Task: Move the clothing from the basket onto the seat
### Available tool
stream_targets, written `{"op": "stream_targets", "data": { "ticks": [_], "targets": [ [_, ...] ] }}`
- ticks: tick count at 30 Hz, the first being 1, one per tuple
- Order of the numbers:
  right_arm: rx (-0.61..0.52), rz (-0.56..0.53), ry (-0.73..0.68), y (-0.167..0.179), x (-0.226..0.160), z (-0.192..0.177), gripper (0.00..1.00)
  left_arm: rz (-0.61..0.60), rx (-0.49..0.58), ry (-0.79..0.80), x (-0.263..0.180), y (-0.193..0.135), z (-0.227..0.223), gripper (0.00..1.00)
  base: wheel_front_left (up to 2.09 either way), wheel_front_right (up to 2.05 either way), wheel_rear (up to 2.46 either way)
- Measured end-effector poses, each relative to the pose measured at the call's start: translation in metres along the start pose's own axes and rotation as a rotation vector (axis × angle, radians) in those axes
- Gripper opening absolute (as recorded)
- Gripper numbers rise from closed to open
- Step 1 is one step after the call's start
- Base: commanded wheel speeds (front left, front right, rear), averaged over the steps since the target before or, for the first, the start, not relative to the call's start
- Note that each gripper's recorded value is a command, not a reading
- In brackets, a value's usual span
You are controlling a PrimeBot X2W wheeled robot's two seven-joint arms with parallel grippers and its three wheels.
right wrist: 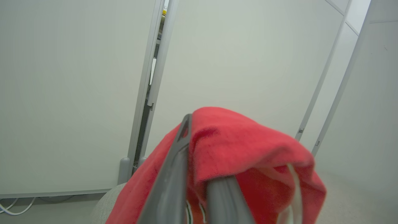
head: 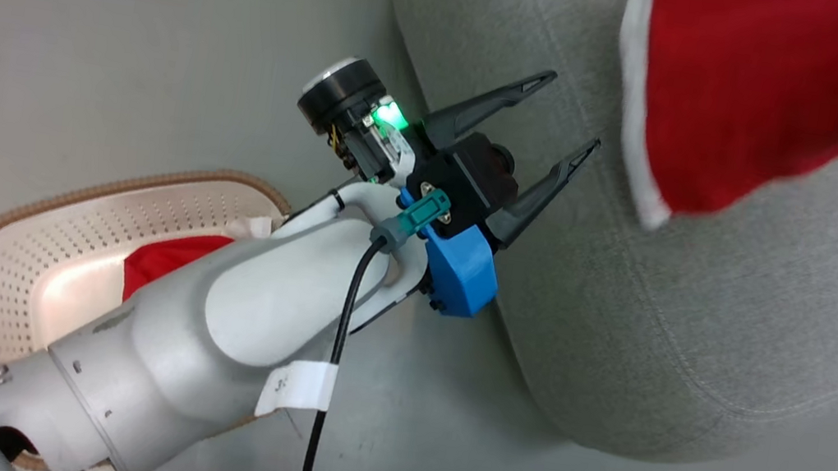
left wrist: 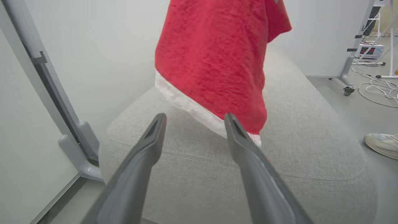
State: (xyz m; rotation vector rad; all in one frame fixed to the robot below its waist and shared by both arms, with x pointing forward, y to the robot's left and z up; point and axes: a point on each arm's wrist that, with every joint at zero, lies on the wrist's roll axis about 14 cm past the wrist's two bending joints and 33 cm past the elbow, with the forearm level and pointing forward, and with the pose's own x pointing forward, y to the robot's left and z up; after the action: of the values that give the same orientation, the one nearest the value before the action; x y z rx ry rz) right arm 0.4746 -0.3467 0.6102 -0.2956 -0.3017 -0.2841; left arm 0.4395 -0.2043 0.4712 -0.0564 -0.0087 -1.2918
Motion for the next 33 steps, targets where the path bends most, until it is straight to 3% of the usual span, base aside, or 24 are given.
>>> {"op": "stream_targets", "data": {
  "ticks": [5,13,20,33],
  "targets": [
    [-0.103,-0.063,-0.144,-0.029,0.063,0.026,0.00,0.033,-0.019,0.028,-0.004,0.032,-0.036,1.00,0.00,0.00,0.00],
    [-0.206,-0.133,-0.166,-0.058,0.095,0.012,0.00,0.057,-0.063,0.055,-0.011,0.053,-0.079,1.00,0.00,0.00,0.00],
    [-0.219,-0.226,-0.019,-0.086,0.097,-0.058,0.00,0.082,-0.101,0.070,-0.020,0.066,-0.112,1.00,0.00,0.00,0.00],
    [-0.130,-0.233,0.371,-0.064,0.028,-0.195,0.00,0.115,-0.100,0.084,-0.030,0.076,-0.123,1.00,0.00,0.00,0.00]
  ]
}}
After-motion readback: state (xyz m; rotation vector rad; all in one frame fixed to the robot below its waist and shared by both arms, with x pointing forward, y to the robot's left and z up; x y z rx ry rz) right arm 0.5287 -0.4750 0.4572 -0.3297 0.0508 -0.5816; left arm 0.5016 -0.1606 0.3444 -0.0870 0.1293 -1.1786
